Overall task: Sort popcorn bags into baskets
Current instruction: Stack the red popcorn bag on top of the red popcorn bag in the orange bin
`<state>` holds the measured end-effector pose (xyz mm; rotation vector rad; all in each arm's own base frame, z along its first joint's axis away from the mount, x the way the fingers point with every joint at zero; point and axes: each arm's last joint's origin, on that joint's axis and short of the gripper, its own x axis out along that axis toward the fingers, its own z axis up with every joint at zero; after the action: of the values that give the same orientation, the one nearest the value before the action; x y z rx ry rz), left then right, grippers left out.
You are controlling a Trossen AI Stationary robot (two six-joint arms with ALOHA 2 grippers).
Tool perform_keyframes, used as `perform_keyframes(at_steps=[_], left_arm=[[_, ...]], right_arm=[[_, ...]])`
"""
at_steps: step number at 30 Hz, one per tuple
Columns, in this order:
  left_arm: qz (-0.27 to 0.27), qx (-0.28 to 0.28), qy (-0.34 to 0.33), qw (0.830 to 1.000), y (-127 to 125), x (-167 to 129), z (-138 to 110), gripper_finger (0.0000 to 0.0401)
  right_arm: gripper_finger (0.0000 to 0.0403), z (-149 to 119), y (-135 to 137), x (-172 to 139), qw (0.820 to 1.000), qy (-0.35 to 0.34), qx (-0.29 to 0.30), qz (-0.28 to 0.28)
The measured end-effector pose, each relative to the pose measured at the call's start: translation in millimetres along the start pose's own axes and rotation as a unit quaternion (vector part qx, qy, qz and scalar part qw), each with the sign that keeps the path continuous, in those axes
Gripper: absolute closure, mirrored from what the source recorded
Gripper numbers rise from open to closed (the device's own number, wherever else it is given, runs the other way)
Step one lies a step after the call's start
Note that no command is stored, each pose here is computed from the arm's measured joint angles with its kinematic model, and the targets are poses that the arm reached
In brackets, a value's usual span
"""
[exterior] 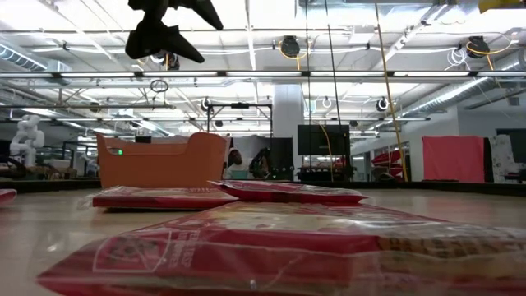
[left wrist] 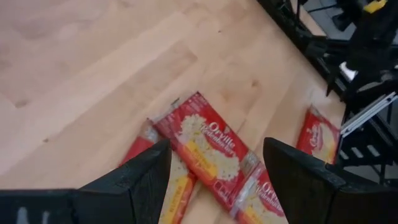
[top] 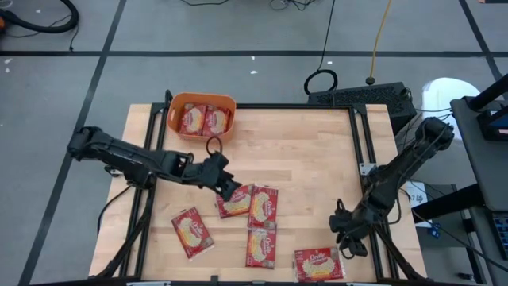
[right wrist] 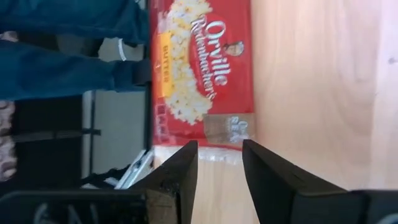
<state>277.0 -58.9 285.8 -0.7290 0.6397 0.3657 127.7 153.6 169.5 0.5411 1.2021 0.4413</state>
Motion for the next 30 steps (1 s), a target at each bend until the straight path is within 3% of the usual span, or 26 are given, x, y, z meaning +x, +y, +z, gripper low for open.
perform_keyframes(at_steps=[16, 20, 25, 30], left_arm=[[-0.028, -0.04, -0.024, 0.999, -15.5, 4.4, -9.9, 0.0144], [-0.029, -0.041, -0.026, 0.998, -15.6, 4.5, -9.4, 0.0144], [-0.028, -0.04, -0.027, 0.998, -15.2, 4.7, -8.9, 0.0144], [-0.028, -0.037, -0.027, 0.999, -15.2, 4.7, -8.9, 0.0144]], right_arm=[[0.0284, -12.7, -10.9, 35.3, 0.995, 0.053, 0.005, -0.079], [0.0284, -11.8, -10.8, 41.4, 0.996, 0.053, -0.002, -0.075], [0.0285, -8.8, -4.3, 50.4, 0.997, 0.044, -0.048, -0.032], [0.0316, -10.2, -8.1, 58.0, 0.997, 0.055, -0.036, -0.046]])
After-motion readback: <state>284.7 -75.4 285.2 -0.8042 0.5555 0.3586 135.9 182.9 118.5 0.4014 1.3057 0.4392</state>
